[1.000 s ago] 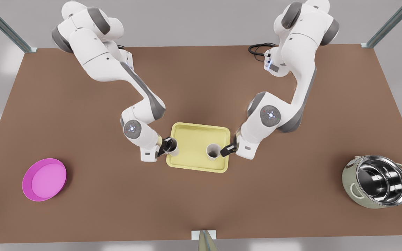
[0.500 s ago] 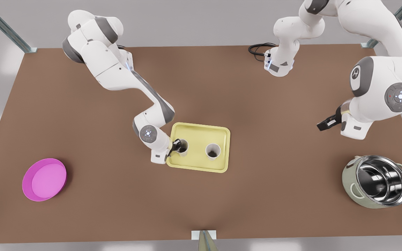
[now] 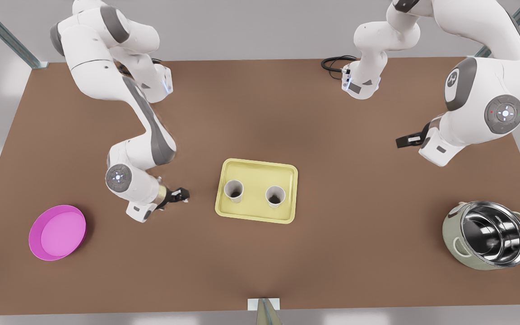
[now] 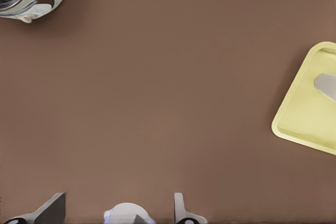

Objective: Use both arms to respectively pick up the white IKEA cups from the middle-left and middle-right positions, then place the white IKEA cups onto the middle-middle tray, ensuring that the cups remain upright and do not tip over

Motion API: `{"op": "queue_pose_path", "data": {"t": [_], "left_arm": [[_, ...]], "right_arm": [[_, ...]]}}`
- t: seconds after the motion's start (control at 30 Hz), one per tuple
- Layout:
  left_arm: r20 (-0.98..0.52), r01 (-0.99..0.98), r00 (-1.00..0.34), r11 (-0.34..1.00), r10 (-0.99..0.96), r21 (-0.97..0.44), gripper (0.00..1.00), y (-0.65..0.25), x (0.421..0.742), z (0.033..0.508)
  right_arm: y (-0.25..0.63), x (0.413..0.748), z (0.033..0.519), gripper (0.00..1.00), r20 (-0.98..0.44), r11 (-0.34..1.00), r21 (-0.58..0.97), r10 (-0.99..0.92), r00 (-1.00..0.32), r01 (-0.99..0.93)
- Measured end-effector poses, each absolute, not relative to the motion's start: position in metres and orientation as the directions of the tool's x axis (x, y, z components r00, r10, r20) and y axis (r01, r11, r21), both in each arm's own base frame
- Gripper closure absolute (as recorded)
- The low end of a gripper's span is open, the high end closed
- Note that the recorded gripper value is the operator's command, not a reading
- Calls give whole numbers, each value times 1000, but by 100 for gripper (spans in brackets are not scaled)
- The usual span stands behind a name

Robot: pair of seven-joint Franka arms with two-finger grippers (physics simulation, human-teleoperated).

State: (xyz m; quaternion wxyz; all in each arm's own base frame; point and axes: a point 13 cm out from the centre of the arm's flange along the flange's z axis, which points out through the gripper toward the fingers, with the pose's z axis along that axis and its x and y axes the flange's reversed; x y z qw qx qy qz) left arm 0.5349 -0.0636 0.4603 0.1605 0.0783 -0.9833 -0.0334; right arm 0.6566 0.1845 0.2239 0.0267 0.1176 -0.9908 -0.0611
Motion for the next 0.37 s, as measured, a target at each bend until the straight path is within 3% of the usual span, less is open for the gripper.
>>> {"op": "queue_pose_path", "data": {"t": [0.07, 0.17, 0.27, 0.37], "left_arm": [[324, -124, -935, 989, -145, 84, 0, -64, 532, 461], [338, -98, -934, 992, -118, 76, 0, -65, 528, 461], [347, -75, -933, 995, -94, 69, 0, -67, 526, 462], [352, -60, -933, 996, -79, 65, 0, -65, 524, 462]], "right_arm": [[108, 666, 223, 0, 96, 984, 34, -177, -979, -175], [59, 667, 334, 0, 12, 984, -96, -152, -988, -152], [30, 631, 440, 0, -54, 988, -120, -99, -994, -92], [23, 590, 478, 0, -28, 993, -99, -69, -997, -66]]}}
